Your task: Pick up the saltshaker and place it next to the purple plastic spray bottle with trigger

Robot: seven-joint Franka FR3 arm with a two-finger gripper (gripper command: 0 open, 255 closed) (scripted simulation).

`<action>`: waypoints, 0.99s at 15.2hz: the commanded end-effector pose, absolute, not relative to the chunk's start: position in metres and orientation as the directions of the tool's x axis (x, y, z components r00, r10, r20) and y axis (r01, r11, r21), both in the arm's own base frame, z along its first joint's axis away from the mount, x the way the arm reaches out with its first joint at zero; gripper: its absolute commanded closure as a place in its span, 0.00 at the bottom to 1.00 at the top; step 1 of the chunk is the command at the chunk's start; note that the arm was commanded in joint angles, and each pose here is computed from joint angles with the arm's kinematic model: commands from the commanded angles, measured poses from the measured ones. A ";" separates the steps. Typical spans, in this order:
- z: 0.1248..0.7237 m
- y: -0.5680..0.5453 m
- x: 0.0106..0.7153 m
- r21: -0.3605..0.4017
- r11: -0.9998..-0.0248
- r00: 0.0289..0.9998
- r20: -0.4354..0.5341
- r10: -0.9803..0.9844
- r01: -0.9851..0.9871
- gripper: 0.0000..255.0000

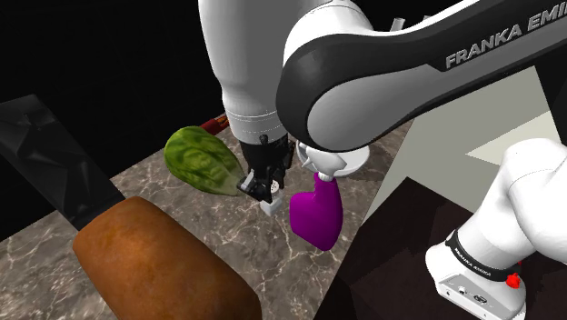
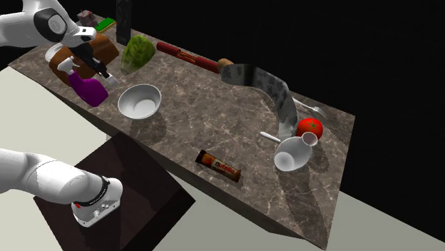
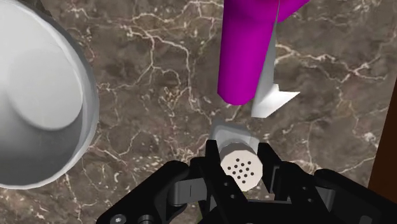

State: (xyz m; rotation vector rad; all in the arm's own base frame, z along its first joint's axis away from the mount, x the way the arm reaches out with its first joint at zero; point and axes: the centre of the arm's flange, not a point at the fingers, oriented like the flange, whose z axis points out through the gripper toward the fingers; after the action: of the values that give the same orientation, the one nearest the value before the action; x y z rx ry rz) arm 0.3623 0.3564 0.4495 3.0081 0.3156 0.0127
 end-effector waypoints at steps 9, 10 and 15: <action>0.445 0.355 0.362 0.117 -0.972 0.978 -0.003 0.207 0.206 0.00; 0.445 0.355 0.362 0.117 -0.972 0.978 -0.003 0.207 0.206 0.00; 0.472 0.358 0.361 0.117 -0.972 0.978 -0.003 0.207 0.206 0.00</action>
State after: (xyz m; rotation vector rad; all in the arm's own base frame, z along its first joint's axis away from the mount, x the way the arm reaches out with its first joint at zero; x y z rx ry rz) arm 0.3607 0.3587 0.4613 3.0091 0.3153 0.0142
